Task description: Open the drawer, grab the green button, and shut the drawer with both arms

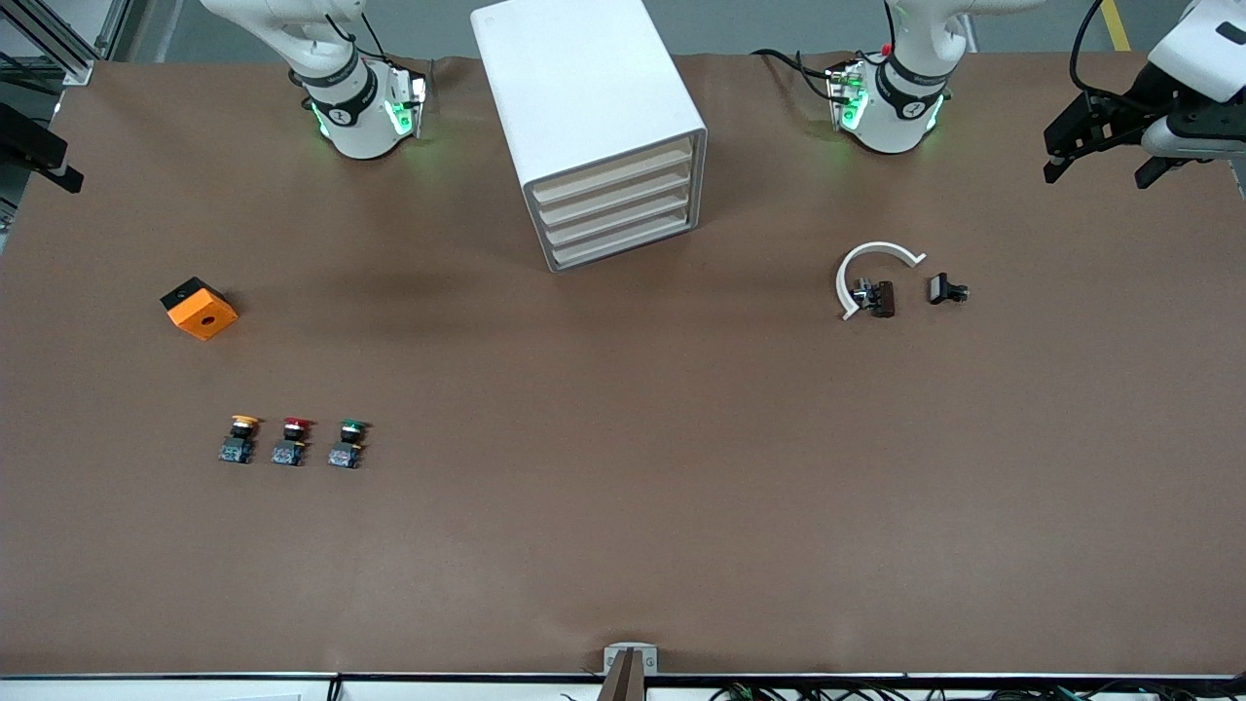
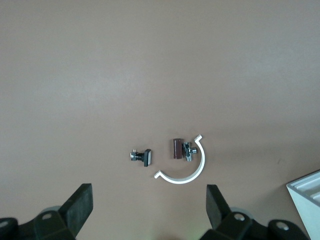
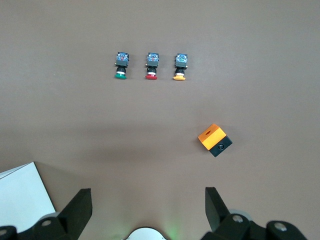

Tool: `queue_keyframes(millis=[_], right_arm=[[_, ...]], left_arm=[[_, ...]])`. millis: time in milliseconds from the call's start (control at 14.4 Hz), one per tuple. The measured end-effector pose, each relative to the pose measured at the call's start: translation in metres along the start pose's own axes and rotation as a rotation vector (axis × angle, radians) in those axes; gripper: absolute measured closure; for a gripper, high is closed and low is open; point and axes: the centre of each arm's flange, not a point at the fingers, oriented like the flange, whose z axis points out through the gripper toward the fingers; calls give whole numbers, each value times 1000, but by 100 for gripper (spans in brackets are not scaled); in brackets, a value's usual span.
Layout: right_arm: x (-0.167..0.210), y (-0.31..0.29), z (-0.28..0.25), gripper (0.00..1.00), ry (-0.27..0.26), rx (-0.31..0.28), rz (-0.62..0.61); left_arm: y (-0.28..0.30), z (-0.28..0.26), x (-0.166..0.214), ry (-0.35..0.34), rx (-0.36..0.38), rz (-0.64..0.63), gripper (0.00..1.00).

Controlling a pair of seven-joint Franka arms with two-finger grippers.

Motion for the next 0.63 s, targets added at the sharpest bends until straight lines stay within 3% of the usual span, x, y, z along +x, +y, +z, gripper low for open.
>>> queue_keyframes(millis=[627], right_arm=[[0,0,0,0,0,0,0]], left_arm=[[-6,1,10,-19,-36,-48,0]])
